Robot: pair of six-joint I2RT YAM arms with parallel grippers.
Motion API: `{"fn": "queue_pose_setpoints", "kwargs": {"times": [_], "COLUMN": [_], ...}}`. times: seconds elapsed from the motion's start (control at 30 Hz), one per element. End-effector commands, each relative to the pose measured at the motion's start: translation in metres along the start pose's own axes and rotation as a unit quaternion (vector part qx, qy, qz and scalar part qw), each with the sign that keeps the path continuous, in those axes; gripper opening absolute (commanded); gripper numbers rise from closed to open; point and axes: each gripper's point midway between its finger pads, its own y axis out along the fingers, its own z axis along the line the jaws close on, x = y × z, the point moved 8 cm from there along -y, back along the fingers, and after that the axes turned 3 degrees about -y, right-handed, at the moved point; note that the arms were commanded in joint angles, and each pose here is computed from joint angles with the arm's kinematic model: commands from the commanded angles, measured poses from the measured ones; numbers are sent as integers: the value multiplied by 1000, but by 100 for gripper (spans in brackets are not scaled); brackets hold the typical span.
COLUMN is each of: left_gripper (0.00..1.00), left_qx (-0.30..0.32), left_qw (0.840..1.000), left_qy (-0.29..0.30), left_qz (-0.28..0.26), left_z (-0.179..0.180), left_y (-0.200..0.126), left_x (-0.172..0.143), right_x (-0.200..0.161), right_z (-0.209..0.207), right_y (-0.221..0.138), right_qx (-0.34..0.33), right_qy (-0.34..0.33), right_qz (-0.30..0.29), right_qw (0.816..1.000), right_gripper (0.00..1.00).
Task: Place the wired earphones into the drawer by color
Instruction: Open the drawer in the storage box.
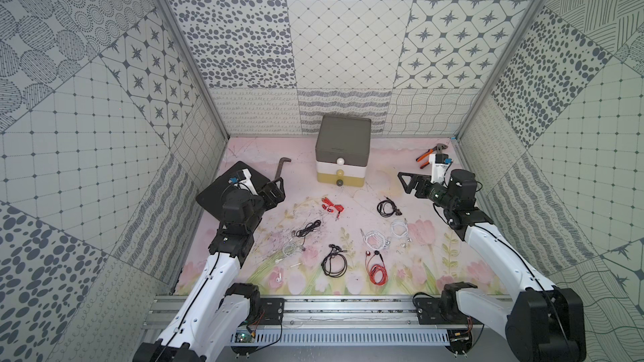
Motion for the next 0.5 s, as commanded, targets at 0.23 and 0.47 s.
{"fn": "queue_pose_setpoints", "kwargs": {"times": [0.23, 0.47], "left_gripper": [99, 99], "left_qx": [-78, -73], "left_qw": [987, 984], "left_qy": [1, 0], "left_qz": [144, 164], "left_z": [-87, -120], "left_y": [46, 79], "left_x": [-42, -61], "right_x": [-21, -27], "right_z": [17, 11], "right_y": [13, 12], "right_qx": [42, 27], "right_qy": [7, 19], "right_qz": [42, 37], "right_qw": [998, 999], "right_gripper": [97, 97]}}
